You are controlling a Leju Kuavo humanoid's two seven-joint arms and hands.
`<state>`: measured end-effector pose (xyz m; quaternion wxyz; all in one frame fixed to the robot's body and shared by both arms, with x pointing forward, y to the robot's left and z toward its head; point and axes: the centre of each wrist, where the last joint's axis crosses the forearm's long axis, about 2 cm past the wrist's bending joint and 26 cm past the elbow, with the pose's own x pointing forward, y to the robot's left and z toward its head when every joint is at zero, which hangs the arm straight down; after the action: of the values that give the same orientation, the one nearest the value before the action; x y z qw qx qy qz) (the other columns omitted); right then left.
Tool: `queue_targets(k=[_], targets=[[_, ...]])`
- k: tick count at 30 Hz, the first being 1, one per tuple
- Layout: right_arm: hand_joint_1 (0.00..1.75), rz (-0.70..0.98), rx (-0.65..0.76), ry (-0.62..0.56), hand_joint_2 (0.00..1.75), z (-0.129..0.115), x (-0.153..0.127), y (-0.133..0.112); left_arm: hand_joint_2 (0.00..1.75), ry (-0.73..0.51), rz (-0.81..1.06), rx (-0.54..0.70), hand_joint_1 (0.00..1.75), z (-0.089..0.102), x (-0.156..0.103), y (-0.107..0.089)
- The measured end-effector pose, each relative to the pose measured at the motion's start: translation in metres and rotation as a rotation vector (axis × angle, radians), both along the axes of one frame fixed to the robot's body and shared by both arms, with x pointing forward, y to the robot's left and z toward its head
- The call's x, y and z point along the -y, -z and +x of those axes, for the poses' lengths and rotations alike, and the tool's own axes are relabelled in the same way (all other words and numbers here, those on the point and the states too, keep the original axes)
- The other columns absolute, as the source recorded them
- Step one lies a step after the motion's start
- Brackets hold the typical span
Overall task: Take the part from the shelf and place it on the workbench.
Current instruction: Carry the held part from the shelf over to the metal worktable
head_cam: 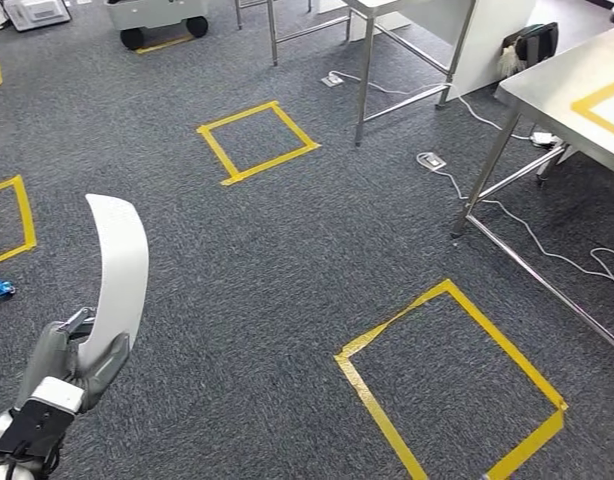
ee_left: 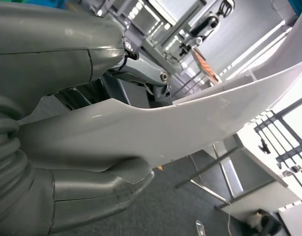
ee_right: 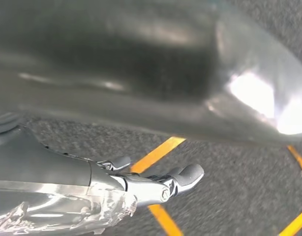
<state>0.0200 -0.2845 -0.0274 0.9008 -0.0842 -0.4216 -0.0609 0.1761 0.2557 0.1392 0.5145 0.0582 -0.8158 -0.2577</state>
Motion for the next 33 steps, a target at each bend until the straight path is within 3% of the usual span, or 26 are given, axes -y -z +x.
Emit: queue_targets(k=[11,17,20,33], targets=[[0.00,0.038,-0.055,0.059,0.00,-0.011,0.000,0.000,1.75,-0.002,0.000,-0.009,1.75,-0.002,-0.001,0.001],[0.00,0.073,-0.125,0.319,0.00,-0.039,0.000,-0.027,1.75,0.064,0.028,0.011,1.75,0.003,0.018,-0.005],[0.00,0.081,-0.128,0.377,0.00,-0.044,-0.003,-0.038,1.75,0.101,0.034,0.029,1.75,0.005,0.032,-0.009],[0.00,0.131,-0.093,0.328,0.00,-0.044,-0.002,-0.051,1.75,0.162,0.042,0.056,1.75,0.010,0.046,-0.010]])
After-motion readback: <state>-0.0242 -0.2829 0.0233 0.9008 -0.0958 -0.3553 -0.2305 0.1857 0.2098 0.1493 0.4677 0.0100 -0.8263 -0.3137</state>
